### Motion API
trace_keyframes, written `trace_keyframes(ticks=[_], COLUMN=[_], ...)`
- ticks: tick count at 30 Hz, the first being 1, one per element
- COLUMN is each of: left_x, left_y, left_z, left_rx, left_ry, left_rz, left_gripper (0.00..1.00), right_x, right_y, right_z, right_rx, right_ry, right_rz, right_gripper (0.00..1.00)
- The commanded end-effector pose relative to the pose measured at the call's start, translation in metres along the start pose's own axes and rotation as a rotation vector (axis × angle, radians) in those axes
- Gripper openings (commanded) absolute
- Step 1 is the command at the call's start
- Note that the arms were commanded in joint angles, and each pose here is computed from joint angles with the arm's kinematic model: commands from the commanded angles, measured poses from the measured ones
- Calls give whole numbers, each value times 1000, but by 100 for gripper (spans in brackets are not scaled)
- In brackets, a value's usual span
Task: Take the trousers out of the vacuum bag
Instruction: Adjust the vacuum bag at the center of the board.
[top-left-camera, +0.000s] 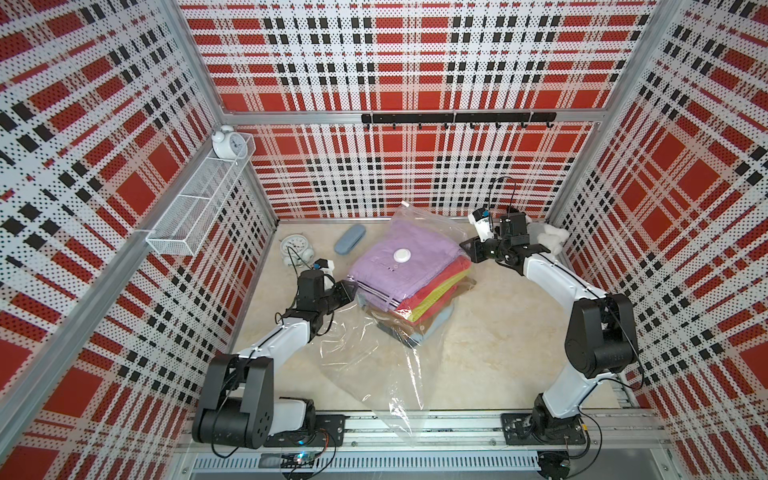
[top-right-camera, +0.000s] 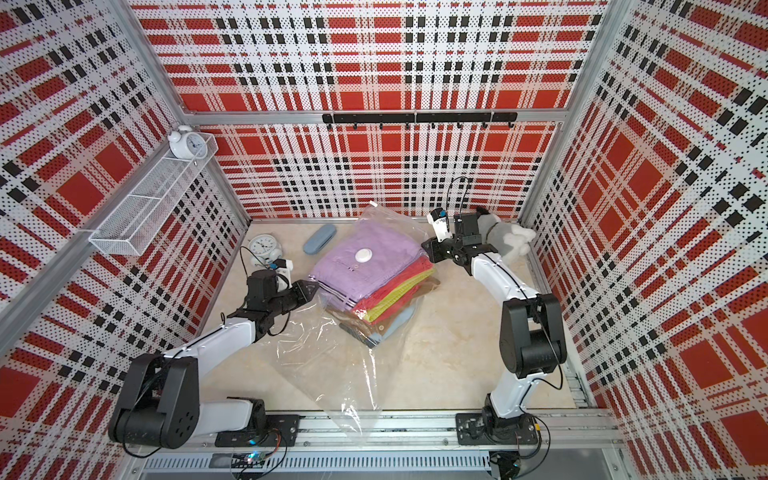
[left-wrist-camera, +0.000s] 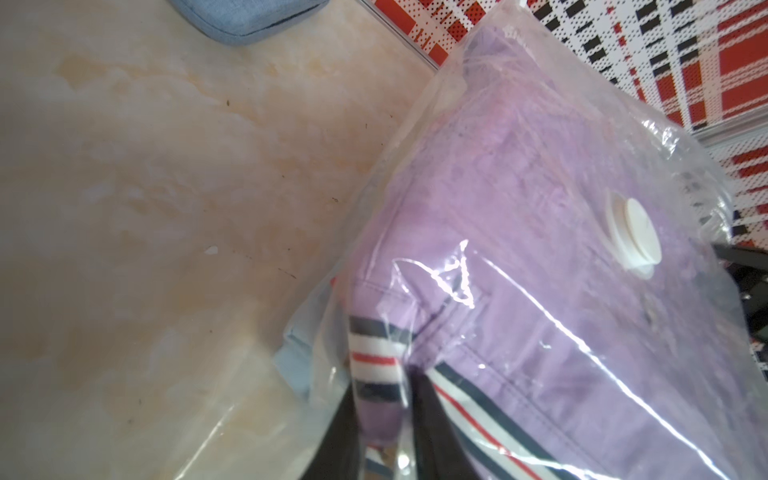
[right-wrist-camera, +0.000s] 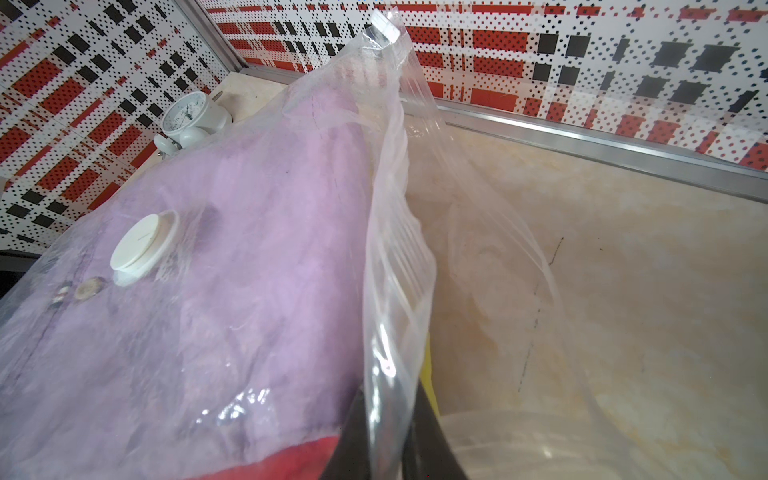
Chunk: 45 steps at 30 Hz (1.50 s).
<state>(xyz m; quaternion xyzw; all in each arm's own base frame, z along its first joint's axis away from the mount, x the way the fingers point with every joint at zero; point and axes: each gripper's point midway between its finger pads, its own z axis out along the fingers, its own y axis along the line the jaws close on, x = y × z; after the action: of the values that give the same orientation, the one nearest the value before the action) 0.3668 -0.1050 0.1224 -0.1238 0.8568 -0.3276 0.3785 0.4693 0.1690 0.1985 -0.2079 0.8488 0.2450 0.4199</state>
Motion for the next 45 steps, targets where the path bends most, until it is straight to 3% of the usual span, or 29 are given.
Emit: trace_keyframes(ticks=[1,9,18,23,30,45], left_x=[-11,-83,-172,-198,-240,-293], left_y=[-9,6,24,33,41,63], left_z=[3,6,6,13,17,-2], left_rx=[48,-24,-75,-103,-136,-268], left_ry=[-22,-126,-209,-204,-224,-265], left_rz=[10,11,26,55,82,145], left_gripper=[3,0,0,0,0,0], right_x=[-15,2,27,38,39,66], right_y=[13,27,95,137,207,347], right_z=[-14,-26,-29,-27,-20,10], right_rx=[-8,-23,-104,-139,-241,-484], right_ry=[-30,-27,7,12,-90,-54], right_rz=[-34,23,-1,-10,92,69], right_gripper=[13,8,9,9,10,9])
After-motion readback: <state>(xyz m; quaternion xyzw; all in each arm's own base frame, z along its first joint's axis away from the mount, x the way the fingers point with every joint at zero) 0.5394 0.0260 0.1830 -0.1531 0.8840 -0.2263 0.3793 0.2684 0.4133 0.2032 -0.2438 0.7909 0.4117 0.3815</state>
